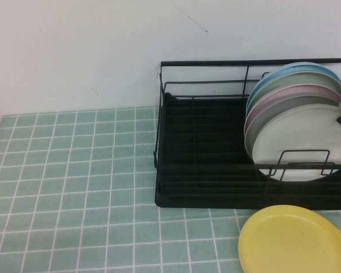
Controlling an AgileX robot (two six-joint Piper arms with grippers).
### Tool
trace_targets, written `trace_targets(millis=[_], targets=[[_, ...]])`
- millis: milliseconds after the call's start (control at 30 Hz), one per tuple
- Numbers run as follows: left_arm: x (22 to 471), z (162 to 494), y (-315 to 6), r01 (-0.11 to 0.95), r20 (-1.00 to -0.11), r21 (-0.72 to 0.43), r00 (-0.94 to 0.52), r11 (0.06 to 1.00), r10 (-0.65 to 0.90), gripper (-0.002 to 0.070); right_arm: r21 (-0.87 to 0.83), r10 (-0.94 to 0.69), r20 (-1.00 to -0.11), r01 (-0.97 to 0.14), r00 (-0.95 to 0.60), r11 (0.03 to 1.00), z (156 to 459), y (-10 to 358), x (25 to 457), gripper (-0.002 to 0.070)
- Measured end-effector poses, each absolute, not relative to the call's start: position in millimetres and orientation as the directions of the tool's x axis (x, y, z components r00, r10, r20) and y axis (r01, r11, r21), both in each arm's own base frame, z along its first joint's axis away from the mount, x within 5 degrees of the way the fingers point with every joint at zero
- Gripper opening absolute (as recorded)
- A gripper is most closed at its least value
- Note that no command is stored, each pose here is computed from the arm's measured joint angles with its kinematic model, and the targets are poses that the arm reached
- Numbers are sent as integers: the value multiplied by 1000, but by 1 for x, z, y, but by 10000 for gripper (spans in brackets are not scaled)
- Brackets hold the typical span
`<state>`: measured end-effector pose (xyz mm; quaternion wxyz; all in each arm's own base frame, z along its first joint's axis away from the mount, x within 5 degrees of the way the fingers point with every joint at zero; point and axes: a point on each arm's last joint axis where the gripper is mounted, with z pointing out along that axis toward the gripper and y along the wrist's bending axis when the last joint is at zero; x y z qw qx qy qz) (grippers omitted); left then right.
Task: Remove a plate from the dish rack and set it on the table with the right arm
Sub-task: Grasp the plate from the shelf, then place the plate from the table
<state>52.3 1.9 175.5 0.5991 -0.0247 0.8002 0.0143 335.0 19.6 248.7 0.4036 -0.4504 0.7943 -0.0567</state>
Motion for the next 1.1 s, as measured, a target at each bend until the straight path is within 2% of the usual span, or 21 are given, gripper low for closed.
trace_targets(millis=[100,167,467,567,833,967,1100], targets=[[52,176,2,-57,-959,-7,-281,998,-22,-4,-459,-762,-590,-665,-268,589,249,19,335,85],[52,176,2,-57,-959,-7,-281,998,-22,-4,-466,-764,-587,-661,-266,588,249,19,336,49],[52,176,2,-57,-959,-7,-281,998,-22,-4,-484,-766,-588,-647,-259,590,254,18,335,32],[52,176,2,-57,-959,-7,-281,998,-22,-4,-517,-767,-600,-621,-228,589,271,18,328,31],[52,176,2,-57,-959,-7,-281,998,-22,-4,-606,-741,-663,-504,-108,616,343,21,281,13],[52,176,2,-57,-959,-7,-281,998,-22,-4,-557,-679,-724,-475,-126,682,369,22,248,11],[52,176,2,-57,-959,-7,-281,998,-22,-4,-430,-594,-770,-498,-234,753,383,23,207,11]])
